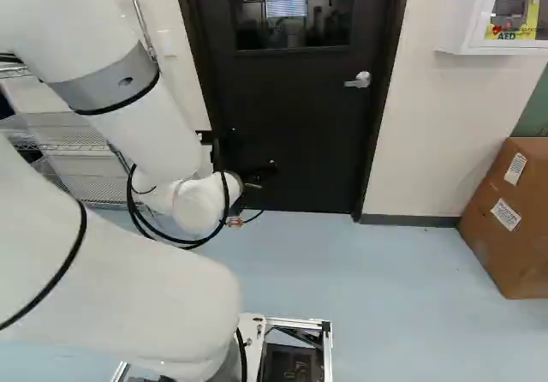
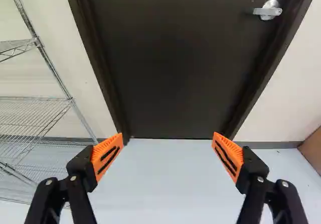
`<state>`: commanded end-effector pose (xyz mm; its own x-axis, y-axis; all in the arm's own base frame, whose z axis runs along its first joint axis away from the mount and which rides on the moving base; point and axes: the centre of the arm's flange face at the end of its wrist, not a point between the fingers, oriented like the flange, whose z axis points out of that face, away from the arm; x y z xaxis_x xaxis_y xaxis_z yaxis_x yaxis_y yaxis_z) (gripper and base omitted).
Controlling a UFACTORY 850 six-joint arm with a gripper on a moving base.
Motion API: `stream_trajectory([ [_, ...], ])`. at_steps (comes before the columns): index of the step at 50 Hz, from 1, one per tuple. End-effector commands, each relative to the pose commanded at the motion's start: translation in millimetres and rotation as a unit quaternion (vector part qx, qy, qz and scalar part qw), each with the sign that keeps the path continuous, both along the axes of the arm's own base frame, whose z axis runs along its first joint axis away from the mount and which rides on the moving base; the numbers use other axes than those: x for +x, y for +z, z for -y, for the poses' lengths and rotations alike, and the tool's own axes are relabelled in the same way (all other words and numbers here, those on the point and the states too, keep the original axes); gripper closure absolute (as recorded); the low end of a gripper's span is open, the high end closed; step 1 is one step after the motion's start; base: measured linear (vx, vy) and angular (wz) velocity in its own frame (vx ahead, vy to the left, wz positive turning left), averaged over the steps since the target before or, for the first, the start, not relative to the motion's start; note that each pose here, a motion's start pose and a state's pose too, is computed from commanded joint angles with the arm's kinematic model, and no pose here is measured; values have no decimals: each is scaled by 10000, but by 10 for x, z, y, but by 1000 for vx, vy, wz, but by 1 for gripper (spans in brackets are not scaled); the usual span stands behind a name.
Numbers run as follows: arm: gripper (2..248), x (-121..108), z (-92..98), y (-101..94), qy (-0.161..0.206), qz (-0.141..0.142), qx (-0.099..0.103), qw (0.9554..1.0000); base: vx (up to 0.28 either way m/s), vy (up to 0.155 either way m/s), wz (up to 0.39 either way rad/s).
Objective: Open the door and move inside
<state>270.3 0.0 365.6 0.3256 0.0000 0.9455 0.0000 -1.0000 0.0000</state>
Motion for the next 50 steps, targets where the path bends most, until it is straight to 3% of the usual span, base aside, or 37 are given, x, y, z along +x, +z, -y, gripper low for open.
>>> stream_trajectory([
  [15,3,0,0,0,0,0,0,10000,106,-6,-46],
  [50,3,0,0,0,0,0,0,10000,169,-40,-207],
])
